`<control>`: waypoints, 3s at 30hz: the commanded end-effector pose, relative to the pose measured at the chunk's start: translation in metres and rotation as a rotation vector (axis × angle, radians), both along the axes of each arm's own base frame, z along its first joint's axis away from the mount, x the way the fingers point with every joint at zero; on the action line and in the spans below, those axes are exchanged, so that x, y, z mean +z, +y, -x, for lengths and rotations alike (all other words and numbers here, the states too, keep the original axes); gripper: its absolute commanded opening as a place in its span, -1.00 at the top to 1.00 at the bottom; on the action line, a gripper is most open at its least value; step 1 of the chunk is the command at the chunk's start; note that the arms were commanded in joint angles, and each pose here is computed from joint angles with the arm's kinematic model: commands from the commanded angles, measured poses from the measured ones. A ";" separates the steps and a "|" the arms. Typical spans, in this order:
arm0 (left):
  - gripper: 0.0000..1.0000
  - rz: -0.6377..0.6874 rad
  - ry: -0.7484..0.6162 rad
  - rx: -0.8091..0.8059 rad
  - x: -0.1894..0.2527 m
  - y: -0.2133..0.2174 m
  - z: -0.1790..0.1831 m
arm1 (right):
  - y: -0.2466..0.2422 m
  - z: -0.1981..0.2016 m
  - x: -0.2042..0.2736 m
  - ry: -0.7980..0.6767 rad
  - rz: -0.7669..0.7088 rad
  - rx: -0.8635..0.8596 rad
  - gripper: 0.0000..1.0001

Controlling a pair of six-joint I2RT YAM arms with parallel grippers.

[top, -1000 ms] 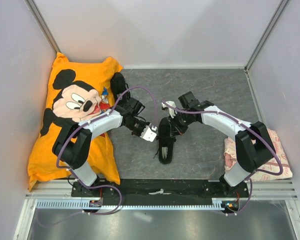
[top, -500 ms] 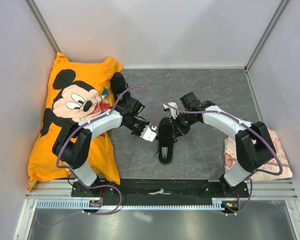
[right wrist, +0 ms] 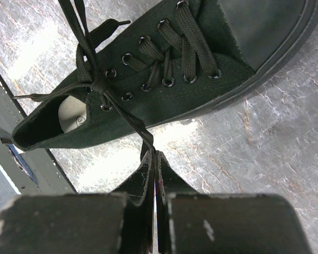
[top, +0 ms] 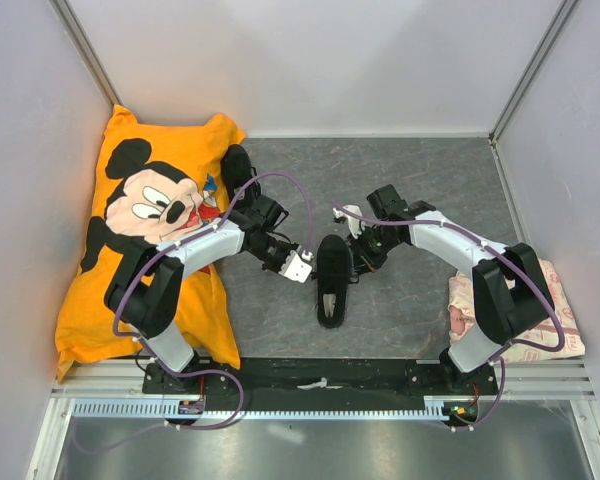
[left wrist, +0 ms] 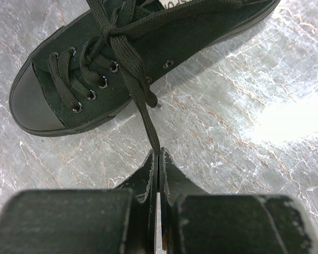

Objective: Tie the shoes

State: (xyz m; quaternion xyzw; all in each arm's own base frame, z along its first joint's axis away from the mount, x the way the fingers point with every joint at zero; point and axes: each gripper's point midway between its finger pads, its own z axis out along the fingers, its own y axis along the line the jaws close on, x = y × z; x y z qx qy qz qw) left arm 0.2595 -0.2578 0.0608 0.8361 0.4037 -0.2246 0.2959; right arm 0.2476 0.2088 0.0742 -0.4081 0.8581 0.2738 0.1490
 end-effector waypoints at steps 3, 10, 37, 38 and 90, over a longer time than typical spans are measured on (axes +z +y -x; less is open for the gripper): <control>0.97 0.028 0.028 -0.005 0.005 -0.005 -0.002 | 0.007 -0.001 0.015 -0.024 -0.050 0.030 0.97; 0.97 0.031 0.032 0.004 0.005 -0.006 -0.004 | 0.009 -0.002 0.016 -0.018 -0.055 0.034 0.75; 0.39 0.207 0.137 0.353 0.020 -0.003 0.011 | 0.043 -0.034 0.047 -0.017 -0.182 0.033 0.08; 0.35 0.197 0.135 0.348 0.015 -0.005 0.010 | 0.042 -0.032 0.045 -0.009 -0.176 0.033 0.07; 0.97 0.112 0.080 0.126 0.004 -0.025 0.051 | 0.051 -0.042 0.015 -0.009 -0.151 -0.106 0.06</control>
